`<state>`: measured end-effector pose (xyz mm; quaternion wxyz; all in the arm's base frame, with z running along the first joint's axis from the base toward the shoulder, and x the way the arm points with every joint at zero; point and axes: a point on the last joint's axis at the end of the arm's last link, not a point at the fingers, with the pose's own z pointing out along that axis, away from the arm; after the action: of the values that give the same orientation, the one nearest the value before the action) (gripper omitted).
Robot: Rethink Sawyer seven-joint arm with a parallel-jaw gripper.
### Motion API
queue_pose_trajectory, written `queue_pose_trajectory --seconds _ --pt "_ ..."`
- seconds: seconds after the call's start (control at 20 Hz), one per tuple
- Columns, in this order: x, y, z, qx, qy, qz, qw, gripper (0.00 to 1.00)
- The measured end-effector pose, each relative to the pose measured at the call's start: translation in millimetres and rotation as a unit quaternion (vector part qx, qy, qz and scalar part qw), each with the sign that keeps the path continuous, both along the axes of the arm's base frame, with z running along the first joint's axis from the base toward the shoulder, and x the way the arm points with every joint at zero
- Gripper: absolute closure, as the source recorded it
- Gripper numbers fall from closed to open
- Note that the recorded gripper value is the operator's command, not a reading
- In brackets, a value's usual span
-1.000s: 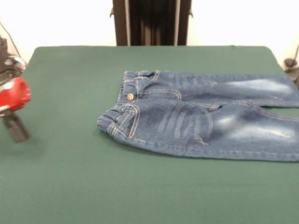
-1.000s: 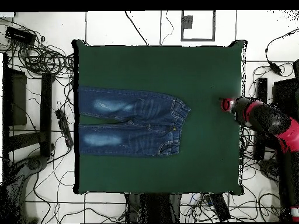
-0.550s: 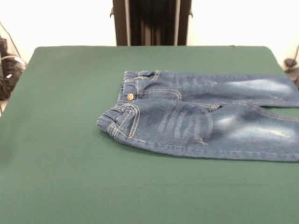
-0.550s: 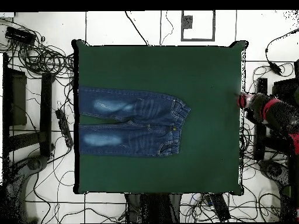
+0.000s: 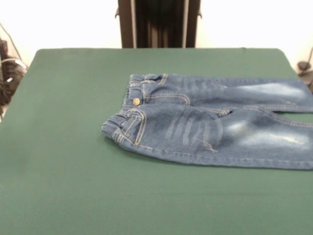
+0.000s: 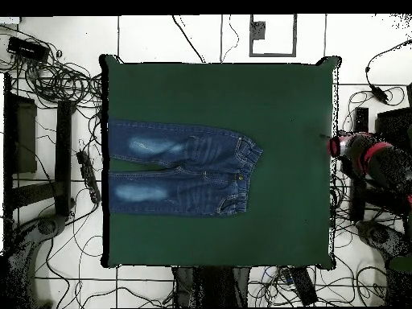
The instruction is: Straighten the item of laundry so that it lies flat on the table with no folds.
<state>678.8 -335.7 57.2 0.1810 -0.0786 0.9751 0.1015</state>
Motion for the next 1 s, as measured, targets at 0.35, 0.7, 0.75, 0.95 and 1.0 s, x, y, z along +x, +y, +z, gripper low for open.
queue_pose_trajectory --seconds 0.35,0.7,0.75,0.95,1.0 --pt "-9.0 35.6 38.1 -0.025 0.004 -0.013 0.9996 0.00" --pt "-17.9 89.8 57.8 -0.045 -0.001 -0.048 0.9978 0.00" --pt "-19.0 97.5 57.4 -0.047 -0.004 -0.052 0.9975 0.00" --pt "-23.2 120.5 54.3 -0.055 -0.016 -0.062 0.9964 0.00" --pt "-24.5 125.8 53.2 -0.056 -0.019 -0.064 0.9962 0.00"
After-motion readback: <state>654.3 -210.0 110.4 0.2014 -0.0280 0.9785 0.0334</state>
